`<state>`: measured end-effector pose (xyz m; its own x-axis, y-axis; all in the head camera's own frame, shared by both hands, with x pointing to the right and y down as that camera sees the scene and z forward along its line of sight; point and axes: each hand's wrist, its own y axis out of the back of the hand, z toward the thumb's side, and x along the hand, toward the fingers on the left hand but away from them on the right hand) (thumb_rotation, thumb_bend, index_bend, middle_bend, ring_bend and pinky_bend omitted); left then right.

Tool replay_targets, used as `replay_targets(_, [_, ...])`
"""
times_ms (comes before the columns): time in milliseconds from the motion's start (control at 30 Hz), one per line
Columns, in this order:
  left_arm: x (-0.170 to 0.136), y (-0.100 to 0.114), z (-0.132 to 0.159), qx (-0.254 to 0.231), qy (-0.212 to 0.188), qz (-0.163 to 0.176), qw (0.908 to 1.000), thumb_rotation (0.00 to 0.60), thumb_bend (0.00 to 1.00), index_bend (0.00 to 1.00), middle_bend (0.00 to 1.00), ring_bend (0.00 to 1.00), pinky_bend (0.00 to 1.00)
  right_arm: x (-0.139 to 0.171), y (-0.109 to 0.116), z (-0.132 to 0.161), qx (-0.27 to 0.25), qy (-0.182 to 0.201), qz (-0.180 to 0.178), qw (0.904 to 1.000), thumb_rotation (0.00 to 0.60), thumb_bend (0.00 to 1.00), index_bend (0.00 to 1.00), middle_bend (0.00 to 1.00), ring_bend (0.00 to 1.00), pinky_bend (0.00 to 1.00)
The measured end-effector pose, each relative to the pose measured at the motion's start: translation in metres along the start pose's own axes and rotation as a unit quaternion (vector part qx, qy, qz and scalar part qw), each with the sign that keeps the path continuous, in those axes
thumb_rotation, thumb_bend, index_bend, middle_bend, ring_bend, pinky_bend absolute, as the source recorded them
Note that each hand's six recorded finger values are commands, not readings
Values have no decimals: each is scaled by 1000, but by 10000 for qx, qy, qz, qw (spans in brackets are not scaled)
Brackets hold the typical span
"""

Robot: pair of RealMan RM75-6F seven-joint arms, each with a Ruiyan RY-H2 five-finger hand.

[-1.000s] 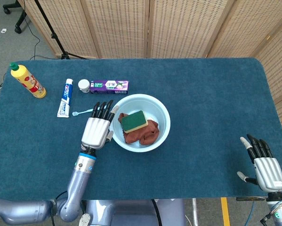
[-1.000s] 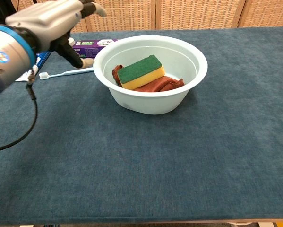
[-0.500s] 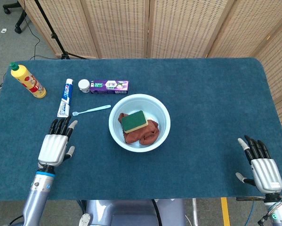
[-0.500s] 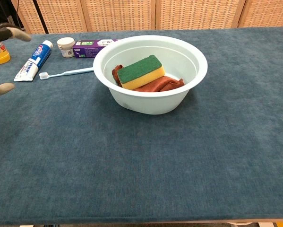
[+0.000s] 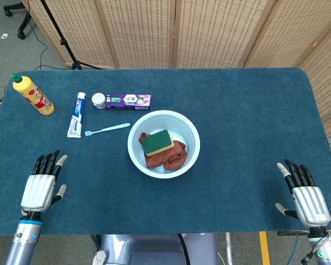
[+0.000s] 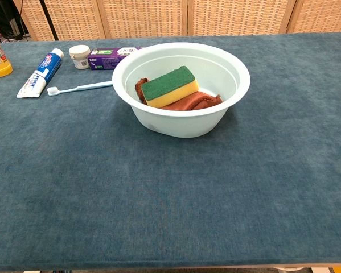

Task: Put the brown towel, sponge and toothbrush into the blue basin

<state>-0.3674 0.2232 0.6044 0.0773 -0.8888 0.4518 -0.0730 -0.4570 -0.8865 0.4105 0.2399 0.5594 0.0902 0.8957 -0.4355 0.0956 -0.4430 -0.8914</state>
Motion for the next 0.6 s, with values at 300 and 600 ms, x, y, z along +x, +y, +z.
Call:
replay_targets(300, [3, -6, -14, -73, 75, -123, 9999, 600, 348, 112, 0, 0, 0, 1, -4, 5, 60, 60, 74, 9999, 600, 105, 11, 0, 0, 0])
replay_targets(600, [11, 1, -14, -92, 99, -73, 9999, 600, 349, 143, 0, 0, 0, 0, -4, 3, 41, 33, 87, 9999, 600, 105, 11, 0, 0, 0])
